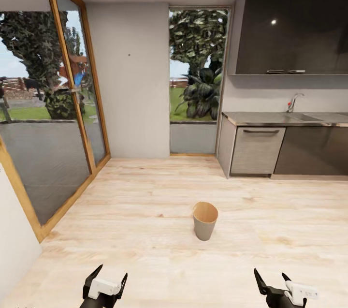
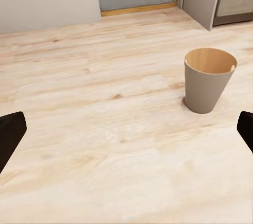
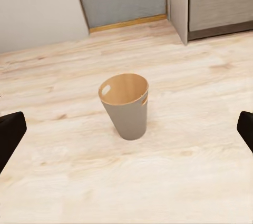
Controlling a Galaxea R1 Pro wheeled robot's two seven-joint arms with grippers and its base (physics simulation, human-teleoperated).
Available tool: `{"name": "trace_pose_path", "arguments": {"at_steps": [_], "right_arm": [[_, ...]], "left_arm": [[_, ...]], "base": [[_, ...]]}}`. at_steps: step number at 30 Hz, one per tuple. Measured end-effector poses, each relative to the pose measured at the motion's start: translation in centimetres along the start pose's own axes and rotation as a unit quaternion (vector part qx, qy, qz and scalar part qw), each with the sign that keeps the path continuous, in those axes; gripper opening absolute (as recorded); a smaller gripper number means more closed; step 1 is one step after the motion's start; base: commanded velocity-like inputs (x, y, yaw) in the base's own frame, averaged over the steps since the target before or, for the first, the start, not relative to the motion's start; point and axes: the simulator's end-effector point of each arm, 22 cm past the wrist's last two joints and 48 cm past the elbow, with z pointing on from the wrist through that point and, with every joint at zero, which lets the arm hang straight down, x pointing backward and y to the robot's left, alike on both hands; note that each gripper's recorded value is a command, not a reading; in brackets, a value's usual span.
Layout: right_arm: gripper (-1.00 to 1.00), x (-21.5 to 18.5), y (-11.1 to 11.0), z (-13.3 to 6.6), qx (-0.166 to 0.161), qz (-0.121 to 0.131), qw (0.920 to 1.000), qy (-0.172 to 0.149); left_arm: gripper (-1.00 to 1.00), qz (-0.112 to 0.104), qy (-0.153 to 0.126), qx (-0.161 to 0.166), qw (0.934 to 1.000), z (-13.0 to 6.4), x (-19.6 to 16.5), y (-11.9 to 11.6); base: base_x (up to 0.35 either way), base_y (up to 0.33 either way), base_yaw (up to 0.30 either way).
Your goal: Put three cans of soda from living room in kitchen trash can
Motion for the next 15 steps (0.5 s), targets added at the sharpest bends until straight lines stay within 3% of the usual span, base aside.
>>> {"name": "trace_pose_path", "arguments": {"at_steps": [15], "right_arm": [[1.0,0.04,0.07,0.03,-0.001,-0.006,1.0,0.001]], "left_arm": [[1.0,0.0,0.001,0.0,1.0,-0.01,0.04,0.02]], "base": [[0.193,-0.235,0.24]]}}
